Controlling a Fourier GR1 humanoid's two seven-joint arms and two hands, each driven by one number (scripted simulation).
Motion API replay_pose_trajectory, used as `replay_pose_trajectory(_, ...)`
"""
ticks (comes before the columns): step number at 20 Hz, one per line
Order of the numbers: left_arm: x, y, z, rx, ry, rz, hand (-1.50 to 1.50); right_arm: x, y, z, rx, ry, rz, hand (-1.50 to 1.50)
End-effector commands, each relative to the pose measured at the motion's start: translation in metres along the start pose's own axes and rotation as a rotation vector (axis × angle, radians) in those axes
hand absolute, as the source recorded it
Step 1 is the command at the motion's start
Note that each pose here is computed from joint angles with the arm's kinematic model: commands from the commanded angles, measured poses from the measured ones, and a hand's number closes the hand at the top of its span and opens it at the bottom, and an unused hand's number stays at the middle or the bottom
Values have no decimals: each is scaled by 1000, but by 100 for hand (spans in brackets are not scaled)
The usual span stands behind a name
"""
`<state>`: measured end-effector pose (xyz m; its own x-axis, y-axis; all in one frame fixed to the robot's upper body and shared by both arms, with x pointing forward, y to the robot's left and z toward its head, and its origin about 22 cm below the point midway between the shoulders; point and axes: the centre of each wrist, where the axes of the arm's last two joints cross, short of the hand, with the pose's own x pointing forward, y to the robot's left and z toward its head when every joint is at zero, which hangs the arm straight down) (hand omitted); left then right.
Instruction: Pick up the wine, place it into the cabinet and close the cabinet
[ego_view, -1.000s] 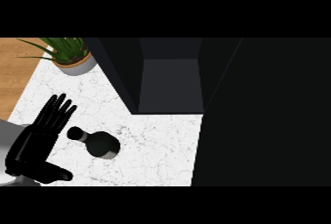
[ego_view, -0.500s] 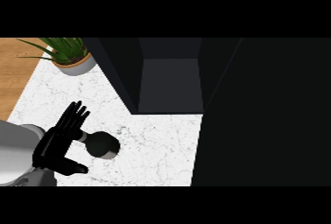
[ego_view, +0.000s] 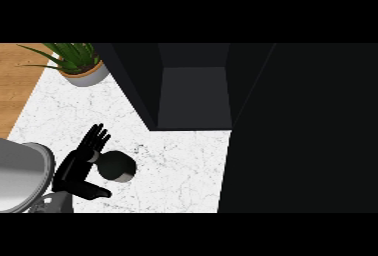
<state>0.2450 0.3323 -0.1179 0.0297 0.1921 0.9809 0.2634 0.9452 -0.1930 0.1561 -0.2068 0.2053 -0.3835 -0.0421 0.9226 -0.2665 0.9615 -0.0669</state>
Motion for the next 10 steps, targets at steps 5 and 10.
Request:
replay_pose_trajectory(5, -19, 2, -1, -27, -17, 115, -150, 21, 1, 18, 48, -32, -38, -150)
replay_pose_trajectory(10, -40, -15, 4, -59, -3, 182, -150, 10, 6, 13, 32, -43, -22, -150)
